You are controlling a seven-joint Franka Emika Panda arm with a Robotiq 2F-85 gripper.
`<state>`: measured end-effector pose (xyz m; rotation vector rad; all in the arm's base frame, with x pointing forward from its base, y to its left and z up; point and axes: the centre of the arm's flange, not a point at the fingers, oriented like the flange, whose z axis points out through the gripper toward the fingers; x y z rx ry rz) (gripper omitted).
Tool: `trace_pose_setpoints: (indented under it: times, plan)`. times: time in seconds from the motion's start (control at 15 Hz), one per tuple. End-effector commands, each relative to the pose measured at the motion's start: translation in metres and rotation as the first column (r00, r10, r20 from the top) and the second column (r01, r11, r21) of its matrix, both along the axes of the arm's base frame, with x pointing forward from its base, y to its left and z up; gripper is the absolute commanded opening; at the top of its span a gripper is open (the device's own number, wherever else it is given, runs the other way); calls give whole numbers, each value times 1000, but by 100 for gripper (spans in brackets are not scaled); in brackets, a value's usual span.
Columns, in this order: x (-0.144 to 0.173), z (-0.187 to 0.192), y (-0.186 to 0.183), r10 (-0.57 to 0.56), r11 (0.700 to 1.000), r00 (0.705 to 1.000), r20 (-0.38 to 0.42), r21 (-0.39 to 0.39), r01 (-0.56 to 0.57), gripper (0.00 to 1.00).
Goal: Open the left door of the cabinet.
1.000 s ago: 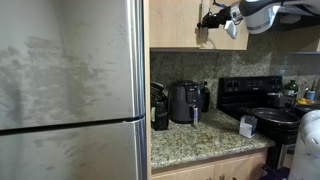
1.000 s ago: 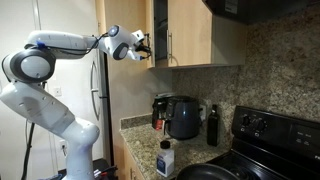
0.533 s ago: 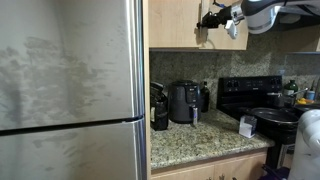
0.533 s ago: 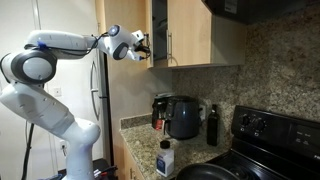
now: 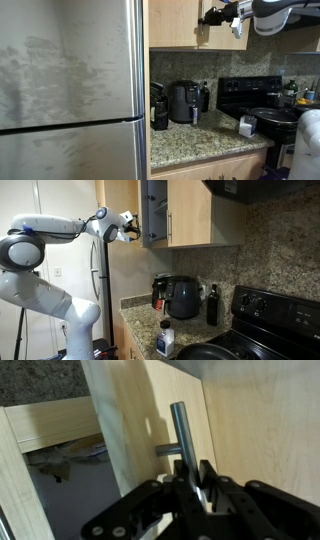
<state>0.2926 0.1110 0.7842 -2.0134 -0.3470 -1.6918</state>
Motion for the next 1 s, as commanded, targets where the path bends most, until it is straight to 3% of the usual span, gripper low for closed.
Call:
trace_pose_setpoints:
  times: [0.0, 0.33, 0.4, 0.6, 0.67, 0.93]
  plan:
    - [-24, -13, 75, 139, 990, 989, -57, 22, -138, 5]
    - [-49, -7, 93, 191, 982, 980, -50, 12, -190, 5]
    - [-58, -2, 45, 81, 996, 997, 5, 25, -81, 20]
    - [-77, -1, 69, 164, 986, 986, -4, 25, -164, 20]
    - [-80, -1, 74, 181, 983, 984, -6, 26, -180, 5]
    - [-85, -18, 131, 292, 956, 956, -7, -26, -292, 5]
